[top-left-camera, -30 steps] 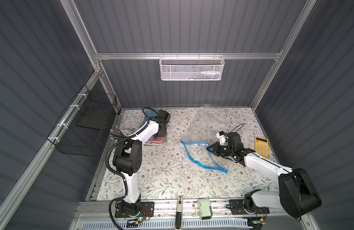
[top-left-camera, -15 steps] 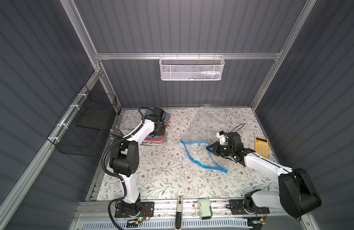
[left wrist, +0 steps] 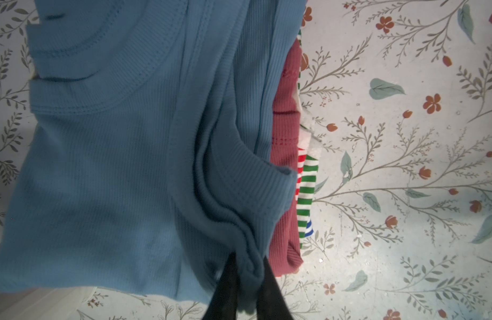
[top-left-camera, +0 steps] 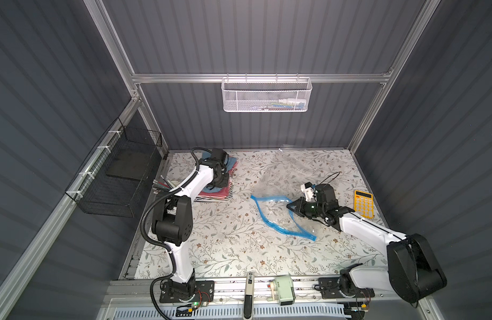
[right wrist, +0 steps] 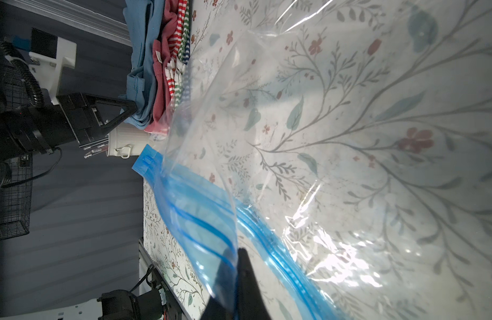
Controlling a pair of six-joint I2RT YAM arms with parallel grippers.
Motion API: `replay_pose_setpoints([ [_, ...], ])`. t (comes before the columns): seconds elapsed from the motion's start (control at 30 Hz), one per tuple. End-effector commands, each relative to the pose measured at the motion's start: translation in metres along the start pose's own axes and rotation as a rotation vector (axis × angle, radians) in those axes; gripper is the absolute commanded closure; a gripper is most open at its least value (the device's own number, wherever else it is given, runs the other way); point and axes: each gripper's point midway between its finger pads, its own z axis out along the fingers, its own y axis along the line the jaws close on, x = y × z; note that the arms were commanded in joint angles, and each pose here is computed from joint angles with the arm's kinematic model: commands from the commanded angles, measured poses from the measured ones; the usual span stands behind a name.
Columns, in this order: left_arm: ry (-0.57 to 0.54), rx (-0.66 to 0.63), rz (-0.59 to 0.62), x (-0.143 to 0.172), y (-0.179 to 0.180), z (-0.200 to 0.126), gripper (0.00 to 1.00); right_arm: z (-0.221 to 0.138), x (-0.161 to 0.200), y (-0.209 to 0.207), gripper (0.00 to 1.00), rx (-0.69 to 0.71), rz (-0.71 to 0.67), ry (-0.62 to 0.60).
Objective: Take the tank top out of the vacuum bag
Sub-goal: Adjust the tank top.
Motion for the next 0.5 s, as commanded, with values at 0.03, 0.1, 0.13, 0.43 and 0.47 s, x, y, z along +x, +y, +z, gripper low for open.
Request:
replay_pose_setpoints([
  [0.03,-0.006,0.001,0.014,-0.004,0.008,-0.016,0.84,0.004,0.002,-0.002,1.00,-0.009,0.015,0.011],
  [0.1,0.000,0.018,0.005,-0.002,0.009,-0.014,0.85,0.004,0.002,-0.001,1.00,-0.014,0.015,0.011],
  [0.13,0.001,0.036,-0.001,-0.001,0.007,-0.013,0.87,0.004,0.002,-0.001,1.00,-0.014,0.018,0.012],
  [0.43,-0.030,0.239,-0.096,-0.008,-0.026,-0.020,0.94,0.002,0.004,-0.003,1.00,-0.007,0.014,0.013],
  [0.47,-0.038,0.266,-0.108,-0.010,-0.030,-0.024,0.94,0.002,0.004,-0.003,1.00,-0.006,0.013,0.013],
])
